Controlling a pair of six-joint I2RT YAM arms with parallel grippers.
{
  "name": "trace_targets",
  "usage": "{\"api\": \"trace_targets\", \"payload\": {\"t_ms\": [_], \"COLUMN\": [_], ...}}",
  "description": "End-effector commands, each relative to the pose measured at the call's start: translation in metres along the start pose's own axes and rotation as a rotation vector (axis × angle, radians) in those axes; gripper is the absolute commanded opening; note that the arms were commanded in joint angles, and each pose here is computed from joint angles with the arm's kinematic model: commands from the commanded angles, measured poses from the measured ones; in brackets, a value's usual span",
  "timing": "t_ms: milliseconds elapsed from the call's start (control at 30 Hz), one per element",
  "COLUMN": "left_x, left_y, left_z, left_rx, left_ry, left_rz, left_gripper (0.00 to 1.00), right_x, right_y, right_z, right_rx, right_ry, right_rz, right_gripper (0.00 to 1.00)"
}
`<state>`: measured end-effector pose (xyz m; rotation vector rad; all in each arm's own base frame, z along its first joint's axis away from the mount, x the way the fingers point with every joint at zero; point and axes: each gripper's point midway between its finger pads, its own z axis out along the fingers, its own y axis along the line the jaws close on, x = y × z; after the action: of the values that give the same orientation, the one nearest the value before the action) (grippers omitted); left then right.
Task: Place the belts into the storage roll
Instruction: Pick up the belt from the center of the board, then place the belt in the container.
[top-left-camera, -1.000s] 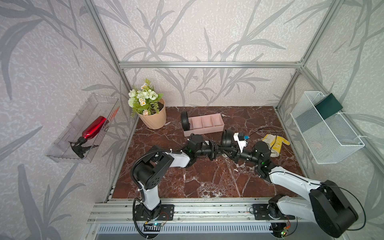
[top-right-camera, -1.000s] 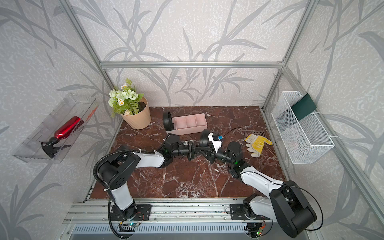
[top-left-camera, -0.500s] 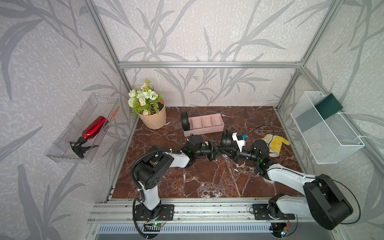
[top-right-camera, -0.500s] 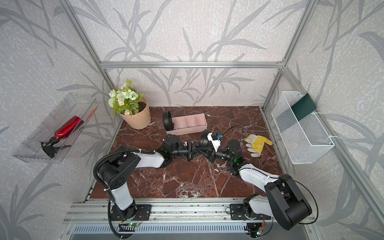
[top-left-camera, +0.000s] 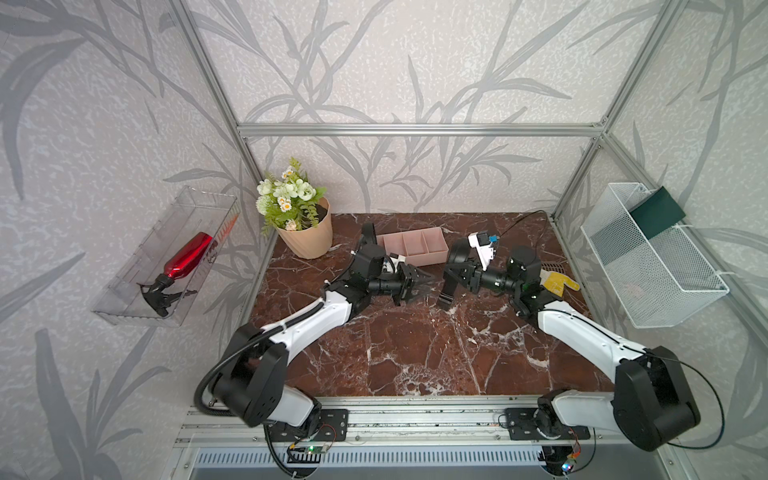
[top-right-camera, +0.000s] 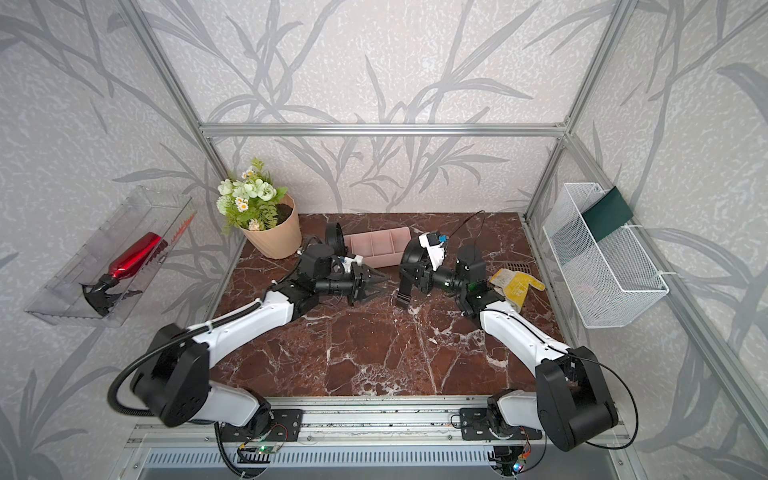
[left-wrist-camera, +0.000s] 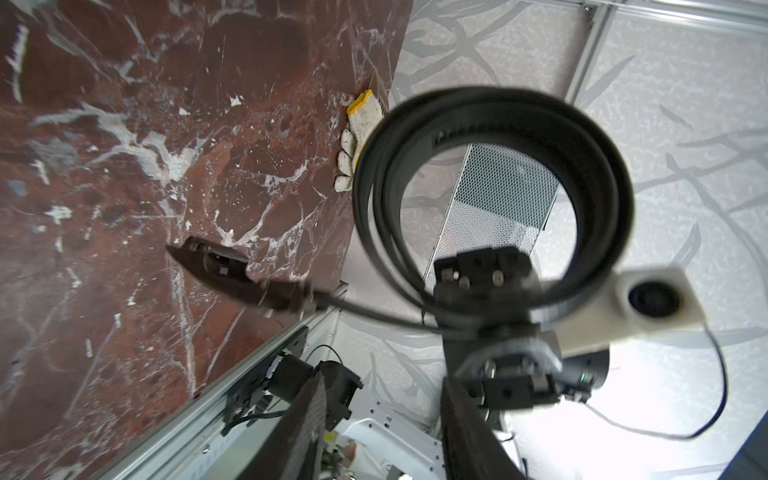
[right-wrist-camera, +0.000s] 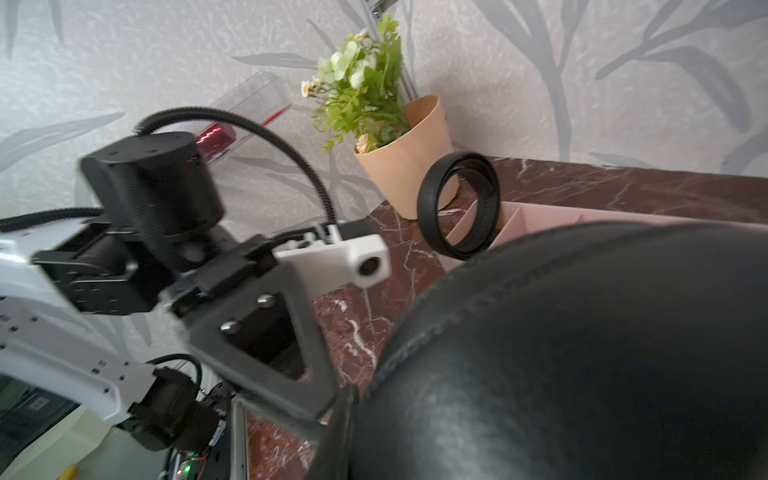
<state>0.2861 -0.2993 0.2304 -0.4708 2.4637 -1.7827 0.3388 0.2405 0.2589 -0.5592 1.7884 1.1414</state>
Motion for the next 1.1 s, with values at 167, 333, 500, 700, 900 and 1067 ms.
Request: {"api": "trace_targets", "payload": {"t_ms": [167,333,500,700,900,1067], "left_x": [0.020,0.021,0.013,0.002,-0.010,-0.016], "left_y": [0.059,0.068,0.079,0.090,0.099,0.104], "left_z": [-0.045,-0.061,-0.073,-0.084,-0.089,-0.085], "left_rx": [-0.239,-0.282,-0.281,-0.280,-0.280,-0.279], "left_ry": [-0.044,-0.057,-0.098,-0.119,-0.127,-0.109], "left_rz": [0.163,0.225,0.181,0.125,0.088,0.066], "left_gripper": [0.46,0.45,0.44,0.44,0.44,0.43], "right_x": [-0.053,-0.084,-0.106,-0.113,-0.108,-0.150], "right_y": [-0.062,-0.095,-0.119,-0.148,-0.170,-0.141], "right_z": [0.028,0.049,0.072,0.096,0.112,0.101], "right_rx": [0.111,0.088,0.042,0.021,0.005,-0.042], "right_ry": [-0.059,-0.106,-0.136,-0.155,-0.141,-0.219], "right_rz": [-0.114,-0.176,-0.197,-0.181,-0.150,-0.193], "right_gripper": [0.00,0.00,0.00,0.00,0.00,0.00]}}
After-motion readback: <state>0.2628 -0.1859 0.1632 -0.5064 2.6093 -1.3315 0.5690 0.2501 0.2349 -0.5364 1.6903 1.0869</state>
